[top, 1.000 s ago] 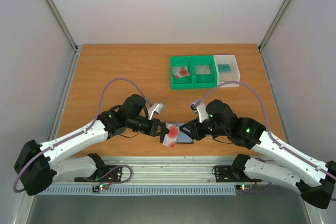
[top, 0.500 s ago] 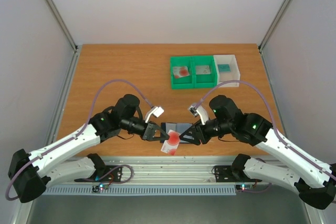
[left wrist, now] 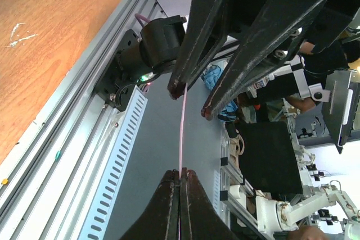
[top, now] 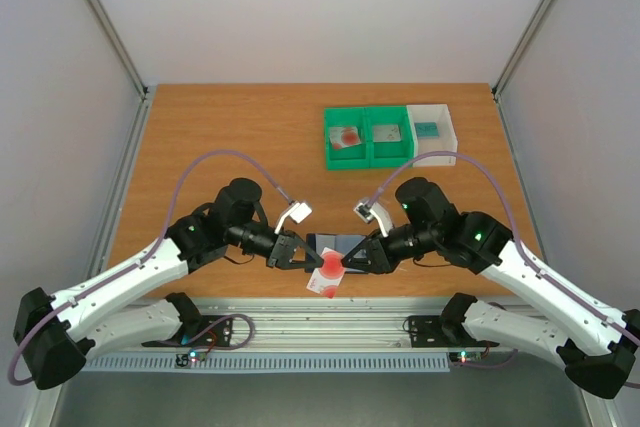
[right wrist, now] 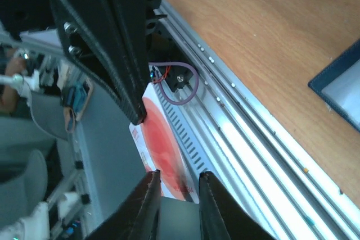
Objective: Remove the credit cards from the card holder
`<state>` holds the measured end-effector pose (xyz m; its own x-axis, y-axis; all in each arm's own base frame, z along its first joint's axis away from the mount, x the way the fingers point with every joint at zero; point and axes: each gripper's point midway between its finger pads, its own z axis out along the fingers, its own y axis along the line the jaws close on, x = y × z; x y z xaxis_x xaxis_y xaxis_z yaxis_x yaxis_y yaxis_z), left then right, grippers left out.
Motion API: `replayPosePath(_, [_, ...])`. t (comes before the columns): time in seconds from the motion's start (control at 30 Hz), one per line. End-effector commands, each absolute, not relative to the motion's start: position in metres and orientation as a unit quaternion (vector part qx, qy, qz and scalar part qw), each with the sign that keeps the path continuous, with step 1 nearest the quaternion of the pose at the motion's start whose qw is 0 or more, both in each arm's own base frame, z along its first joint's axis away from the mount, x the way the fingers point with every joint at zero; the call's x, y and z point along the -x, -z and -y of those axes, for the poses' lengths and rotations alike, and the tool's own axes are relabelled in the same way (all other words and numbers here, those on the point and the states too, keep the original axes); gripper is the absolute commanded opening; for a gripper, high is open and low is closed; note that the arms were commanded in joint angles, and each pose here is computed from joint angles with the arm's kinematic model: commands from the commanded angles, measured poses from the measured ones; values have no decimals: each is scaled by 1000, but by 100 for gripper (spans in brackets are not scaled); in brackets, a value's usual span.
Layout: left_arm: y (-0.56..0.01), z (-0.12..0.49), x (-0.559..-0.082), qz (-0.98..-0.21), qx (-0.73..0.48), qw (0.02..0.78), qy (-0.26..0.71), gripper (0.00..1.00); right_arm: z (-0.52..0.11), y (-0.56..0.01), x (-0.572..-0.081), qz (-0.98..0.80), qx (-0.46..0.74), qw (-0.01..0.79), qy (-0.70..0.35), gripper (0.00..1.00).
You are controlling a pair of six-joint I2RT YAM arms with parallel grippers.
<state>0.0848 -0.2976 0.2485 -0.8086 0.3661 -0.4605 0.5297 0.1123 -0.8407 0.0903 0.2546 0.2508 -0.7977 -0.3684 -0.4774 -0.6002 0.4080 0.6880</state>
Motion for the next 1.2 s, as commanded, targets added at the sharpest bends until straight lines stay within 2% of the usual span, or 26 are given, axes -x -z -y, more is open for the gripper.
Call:
replayPosePath(0.0, [-261, 300, -83, -719, -322, 89, 609, 0, -256, -260, -82, -808, 306, 120, -489, 14])
replayPosePath(0.1, [-258, 301, -84, -721, -324, 87, 607, 0, -256, -261, -80, -803, 308, 117, -497, 3])
replayPosePath(0.23, [-256, 300, -85, -724, -322, 91, 603, 0, -257, -265, -79, -795, 310, 119, -508, 1])
replayPosePath(0.27, [-257, 300, -86, -725, -322, 94, 602, 4, -257, -265, -79, -795, 308, 119, -508, 1])
replayPosePath(0.3, [-256, 300, -89, -730, -318, 102, 597, 15, -257, -264, -80, -797, 306, 120, -507, 1])
replayPosePath(0.37, [-254, 298, -96, -747, -306, 119, 578, 45, -255, -258, -85, -806, 299, 127, -495, 1])
replayPosePath(0.4, [-251, 296, -101, -758, -300, 130, 564, 57, -253, -254, -89, -814, 291, 132, -485, 1])
replayPosePath(0.47, [-247, 291, -109, -778, -290, 152, 536, 74, -249, -248, -95, -827, 278, 143, -468, 1])
replayPosePath(0.53, [-247, 287, -118, -790, -282, 177, 516, 97, -246, -244, -104, -840, 260, 158, -450, 1])
replayPosePath(0.87, [-224, 251, -171, -856, -197, 293, 379, 99, -229, -224, -190, -897, 145, 282, -309, 1])
replayPosePath(1.17, [-196, 229, -195, -882, -154, 328, 300, 99, -218, -189, -279, -910, 28, 306, -279, 1])
